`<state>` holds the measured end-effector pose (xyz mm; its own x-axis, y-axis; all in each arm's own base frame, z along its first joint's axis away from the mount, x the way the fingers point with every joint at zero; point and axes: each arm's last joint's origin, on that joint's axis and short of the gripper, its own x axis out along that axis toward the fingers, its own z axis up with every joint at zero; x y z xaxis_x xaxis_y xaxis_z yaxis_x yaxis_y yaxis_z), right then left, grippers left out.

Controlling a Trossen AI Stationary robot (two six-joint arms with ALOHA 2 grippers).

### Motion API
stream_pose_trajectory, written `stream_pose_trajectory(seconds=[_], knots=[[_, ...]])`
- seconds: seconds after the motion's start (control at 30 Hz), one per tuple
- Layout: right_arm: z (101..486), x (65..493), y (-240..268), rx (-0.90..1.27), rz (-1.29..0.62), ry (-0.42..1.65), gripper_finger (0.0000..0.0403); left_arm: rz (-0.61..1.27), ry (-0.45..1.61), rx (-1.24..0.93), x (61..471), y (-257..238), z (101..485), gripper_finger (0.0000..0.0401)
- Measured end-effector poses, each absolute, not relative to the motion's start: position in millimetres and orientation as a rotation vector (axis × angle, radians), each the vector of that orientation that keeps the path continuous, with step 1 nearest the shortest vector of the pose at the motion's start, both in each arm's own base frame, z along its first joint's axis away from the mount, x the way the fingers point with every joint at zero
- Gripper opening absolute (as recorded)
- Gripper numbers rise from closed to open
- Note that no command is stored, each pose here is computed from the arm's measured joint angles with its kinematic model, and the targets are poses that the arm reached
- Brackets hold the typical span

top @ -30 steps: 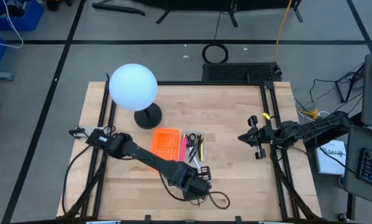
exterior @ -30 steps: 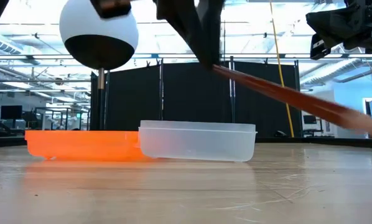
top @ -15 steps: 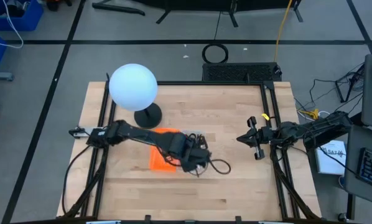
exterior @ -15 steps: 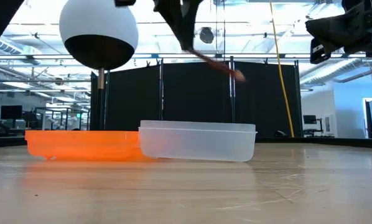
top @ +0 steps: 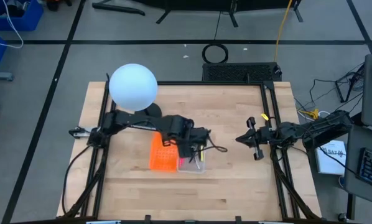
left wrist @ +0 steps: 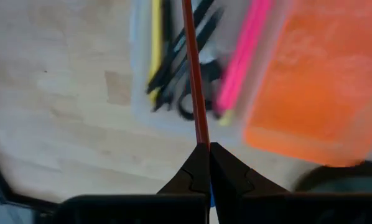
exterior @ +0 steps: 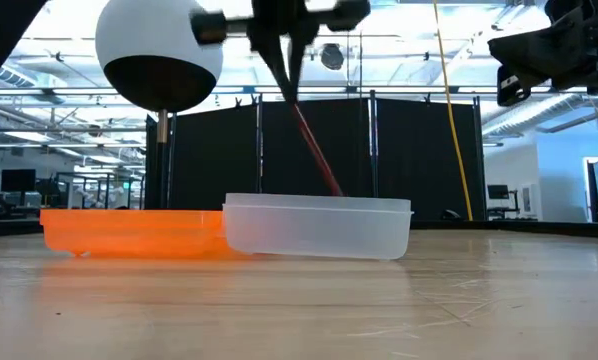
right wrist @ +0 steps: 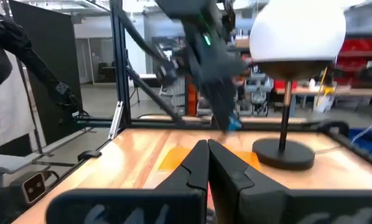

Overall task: Pick & place school supplies into a supply box
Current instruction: Put the red pencil into the transparent bin

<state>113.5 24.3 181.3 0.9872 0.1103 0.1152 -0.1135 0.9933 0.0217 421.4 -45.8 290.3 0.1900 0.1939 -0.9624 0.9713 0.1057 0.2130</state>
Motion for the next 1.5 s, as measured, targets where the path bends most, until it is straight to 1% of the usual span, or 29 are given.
stream_pose_trajectory(seconds=[0.23,0.37,0.47,0.63,0.83,1.0,1.13,1.23,1.33,1.5], knots=[[182.7,113.3,24.2,-0.052,0.105,-0.133,0.0000,-0.904,1.132,1.473,438.5,-20.6,259.5,0.0010],[182.3,113.4,24.2,-0.099,0.103,-0.132,0.0000,-0.913,1.149,1.476,439.5,-1.1,252.4,0.0004],[181.9,113.4,24.2,-0.117,0.102,-0.128,0.0000,-0.894,1.128,1.446,440.9,13.8,253.9,0.0009],[181.9,113.4,24.2,-0.119,0.102,-0.129,0.0000,-0.902,1.042,1.435,438.2,25.6,266.9,0.0004],[182.0,113.4,24.3,-0.060,0.108,-0.126,0.0000,-0.932,0.975,1.449,423.8,22.0,291.5,0.0007],[180.9,114.0,24.5,-0.040,0.110,-0.113,0.0000,-1.064,0.782,1.427,408.8,9.3,313.4,0.0008],[182.4,114.0,24.5,-0.038,0.110,-0.128,0.0000,-1.249,0.629,1.374,400.2,4.9,314.3,0.0004],[185.9,113.5,24.3,-0.031,0.108,-0.166,0.0000,-1.363,0.563,1.332,396.2,2.7,304.9,0.0006],[189.4,112.8,24.2,-0.024,0.107,-0.202,0.0000,-1.453,0.499,1.322,395.6,0.9,284.1,0.0005],[191.5,112.4,24.1,-0.006,0.108,-0.223,0.0000,-1.436,0.494,1.373,399.9,2.4,251.8,0.0007]])
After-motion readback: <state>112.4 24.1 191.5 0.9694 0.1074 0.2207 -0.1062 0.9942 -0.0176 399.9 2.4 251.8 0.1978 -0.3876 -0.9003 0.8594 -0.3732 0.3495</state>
